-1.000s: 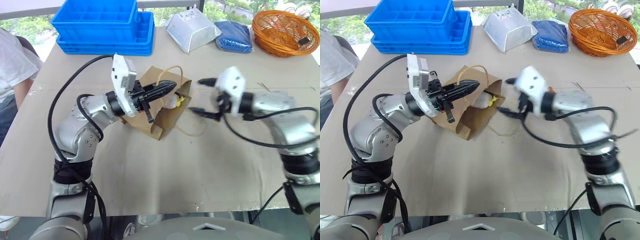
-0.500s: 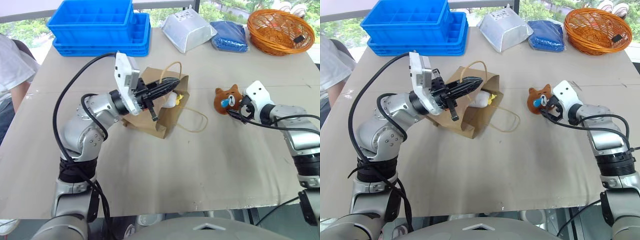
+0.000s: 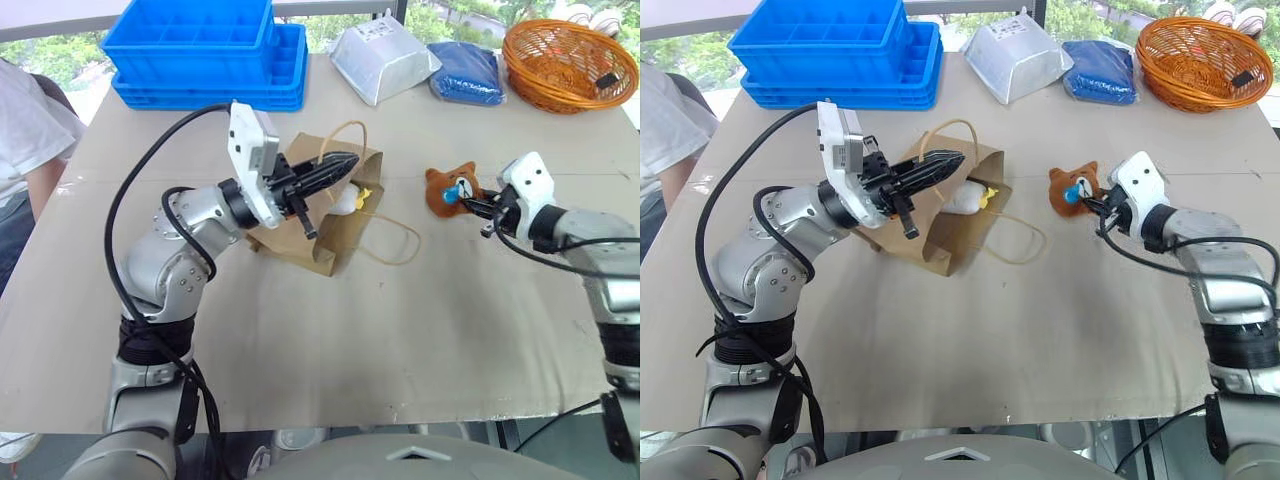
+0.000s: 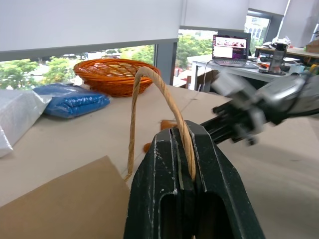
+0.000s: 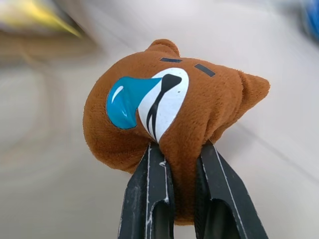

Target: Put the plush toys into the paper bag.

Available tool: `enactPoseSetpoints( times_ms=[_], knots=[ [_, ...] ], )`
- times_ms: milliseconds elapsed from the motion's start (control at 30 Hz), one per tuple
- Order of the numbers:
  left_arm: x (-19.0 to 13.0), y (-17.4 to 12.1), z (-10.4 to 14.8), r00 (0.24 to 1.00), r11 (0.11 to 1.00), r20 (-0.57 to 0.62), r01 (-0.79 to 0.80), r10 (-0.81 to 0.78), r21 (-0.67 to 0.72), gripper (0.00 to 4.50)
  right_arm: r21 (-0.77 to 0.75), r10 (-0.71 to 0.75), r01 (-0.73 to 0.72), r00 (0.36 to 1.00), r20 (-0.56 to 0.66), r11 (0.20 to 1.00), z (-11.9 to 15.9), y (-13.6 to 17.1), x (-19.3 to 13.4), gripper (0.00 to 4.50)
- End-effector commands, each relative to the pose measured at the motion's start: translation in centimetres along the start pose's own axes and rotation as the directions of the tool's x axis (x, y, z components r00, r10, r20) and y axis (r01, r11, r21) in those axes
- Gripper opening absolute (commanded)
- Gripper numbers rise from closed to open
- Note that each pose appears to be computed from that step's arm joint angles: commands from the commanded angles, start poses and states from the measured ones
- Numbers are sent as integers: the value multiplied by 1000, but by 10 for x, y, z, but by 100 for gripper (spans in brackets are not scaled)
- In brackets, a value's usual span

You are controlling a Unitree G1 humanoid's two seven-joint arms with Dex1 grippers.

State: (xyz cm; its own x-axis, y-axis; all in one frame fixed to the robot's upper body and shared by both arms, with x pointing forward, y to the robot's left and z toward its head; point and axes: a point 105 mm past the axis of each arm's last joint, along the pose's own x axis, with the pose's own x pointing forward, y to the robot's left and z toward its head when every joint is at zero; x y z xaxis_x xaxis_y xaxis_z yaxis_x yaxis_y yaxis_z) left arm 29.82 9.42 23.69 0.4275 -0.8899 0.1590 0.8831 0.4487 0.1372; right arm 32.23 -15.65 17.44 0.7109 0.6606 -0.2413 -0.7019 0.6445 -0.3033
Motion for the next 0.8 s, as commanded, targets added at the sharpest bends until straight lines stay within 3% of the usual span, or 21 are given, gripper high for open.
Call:
enactPoseSetpoints(
  times_ms=[33, 300, 433, 633, 733, 800],
  knots=[
    [-1, -5, 16, 999, 999, 40, 26, -28, 41, 0, -50, 138, -135, 988, 73, 990, 33, 42, 10, 9],
    [2, -7, 17, 997, 997, 41, 66, -67, 34, 0, -128, 255, -250, 967, 25, 960, 42, 82, 84, 9],
    [4, -10, 14, 996, 996, 34, 81, -82, 26, 0, -200, 443, -424, 894, 60, 883, 64, 121, 132, 9],
    [1, -10, 6, 998, 997, 10, 64, -64, 32, 0, -301, 543, -505, 838, 57, 809, 64, 133, 148, 9],
    [-1, -10, 4, 999, 999, 9, 47, -47, 25, 0, -261, 579, -543, 811, 82, 798, 67, 133, 148, 9],
    [-3, -10, 3, 999, 999, 6, 36, -36, 23, 0, -269, 589, -552, 804, 79, 789, 64, 133, 143, 81]
  ],
)
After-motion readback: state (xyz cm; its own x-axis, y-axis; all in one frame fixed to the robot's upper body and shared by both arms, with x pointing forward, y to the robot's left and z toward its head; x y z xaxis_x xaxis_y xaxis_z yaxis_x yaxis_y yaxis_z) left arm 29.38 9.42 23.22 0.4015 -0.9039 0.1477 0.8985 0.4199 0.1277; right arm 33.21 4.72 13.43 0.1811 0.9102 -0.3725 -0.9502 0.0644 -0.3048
